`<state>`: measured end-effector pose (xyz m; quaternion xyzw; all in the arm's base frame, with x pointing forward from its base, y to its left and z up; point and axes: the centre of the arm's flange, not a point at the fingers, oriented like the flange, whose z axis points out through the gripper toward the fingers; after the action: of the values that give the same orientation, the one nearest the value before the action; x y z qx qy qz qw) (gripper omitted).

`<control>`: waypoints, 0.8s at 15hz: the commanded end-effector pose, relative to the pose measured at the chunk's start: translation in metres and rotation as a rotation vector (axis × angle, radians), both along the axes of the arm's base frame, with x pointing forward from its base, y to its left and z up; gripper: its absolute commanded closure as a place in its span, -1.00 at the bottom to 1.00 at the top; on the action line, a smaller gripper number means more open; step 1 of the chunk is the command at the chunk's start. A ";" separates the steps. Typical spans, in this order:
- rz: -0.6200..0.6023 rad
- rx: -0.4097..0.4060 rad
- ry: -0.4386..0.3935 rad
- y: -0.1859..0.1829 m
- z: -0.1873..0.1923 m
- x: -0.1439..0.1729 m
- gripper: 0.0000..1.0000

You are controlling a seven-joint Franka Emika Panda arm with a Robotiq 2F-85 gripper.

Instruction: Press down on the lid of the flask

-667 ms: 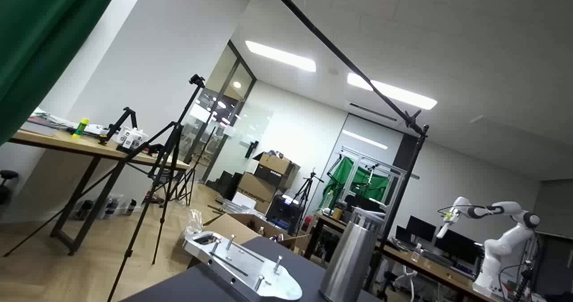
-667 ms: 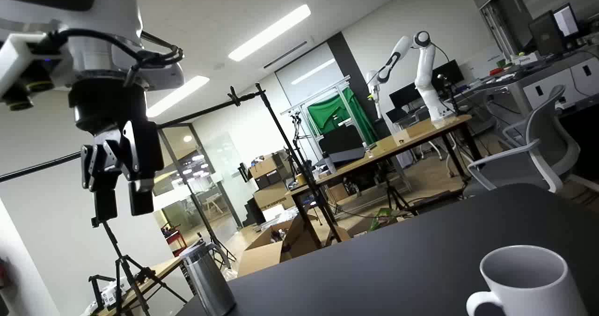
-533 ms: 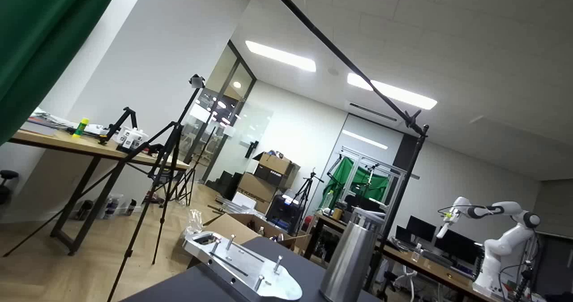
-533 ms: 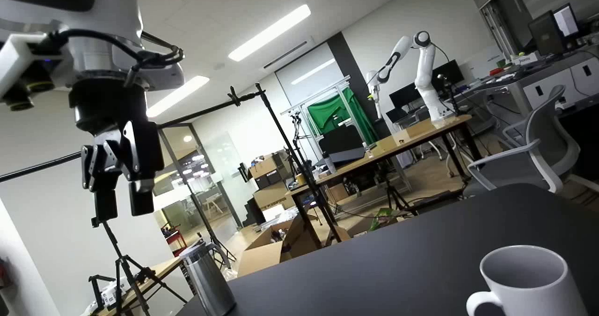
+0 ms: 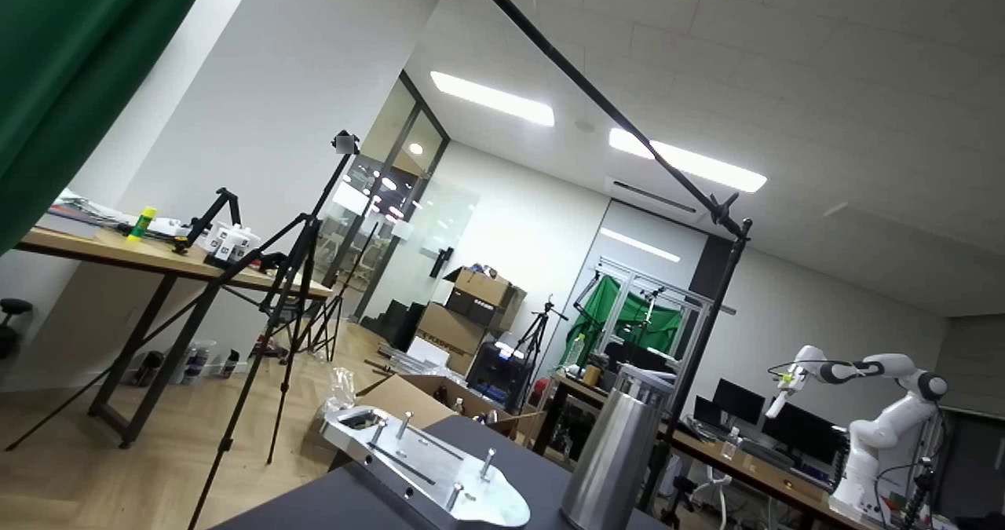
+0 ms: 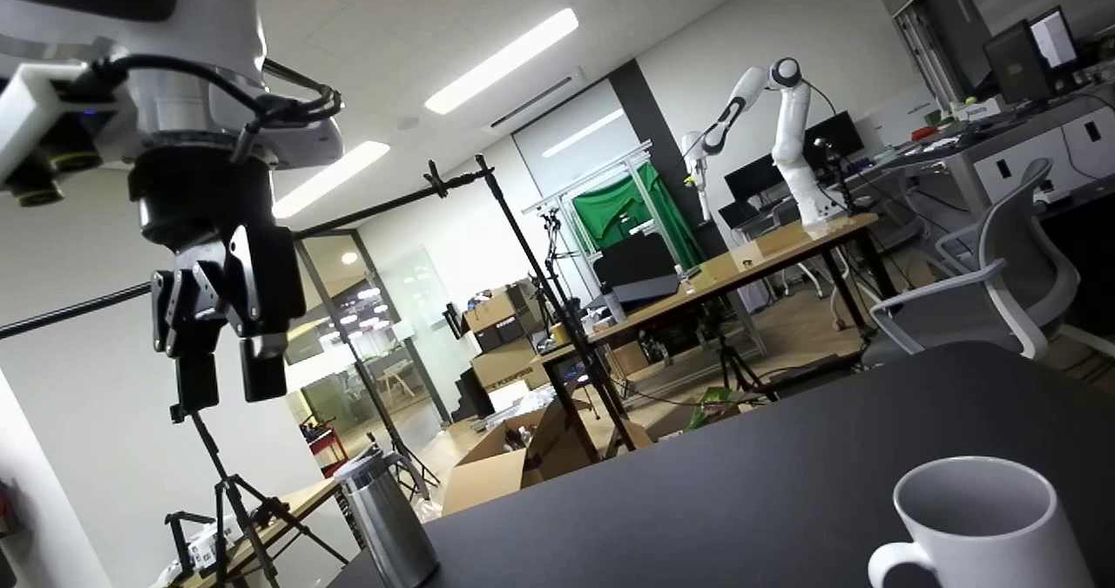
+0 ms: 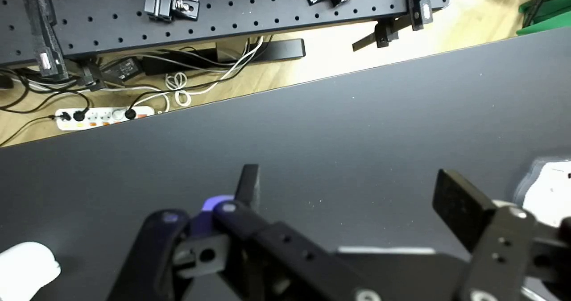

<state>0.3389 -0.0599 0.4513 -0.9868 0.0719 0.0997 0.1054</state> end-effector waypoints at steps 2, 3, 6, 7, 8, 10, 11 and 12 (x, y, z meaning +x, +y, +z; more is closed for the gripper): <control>-0.021 0.020 -0.121 0.027 0.003 0.044 -1.00; -0.019 0.028 -0.156 0.039 0.003 0.060 -1.00; -0.014 0.031 -0.266 0.091 -0.003 0.115 -0.33; -0.011 0.029 -0.303 0.107 -0.005 0.129 -0.19; -0.005 0.028 -0.336 0.123 -0.007 0.145 -0.02; 0.004 0.016 -0.399 0.156 -0.008 0.177 0.23; 0.008 0.015 -0.426 0.171 -0.008 0.191 0.38; 0.015 0.016 -0.448 0.186 -0.008 0.204 0.50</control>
<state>0.4877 0.0909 0.4372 -0.9865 0.0305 -0.0998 0.1259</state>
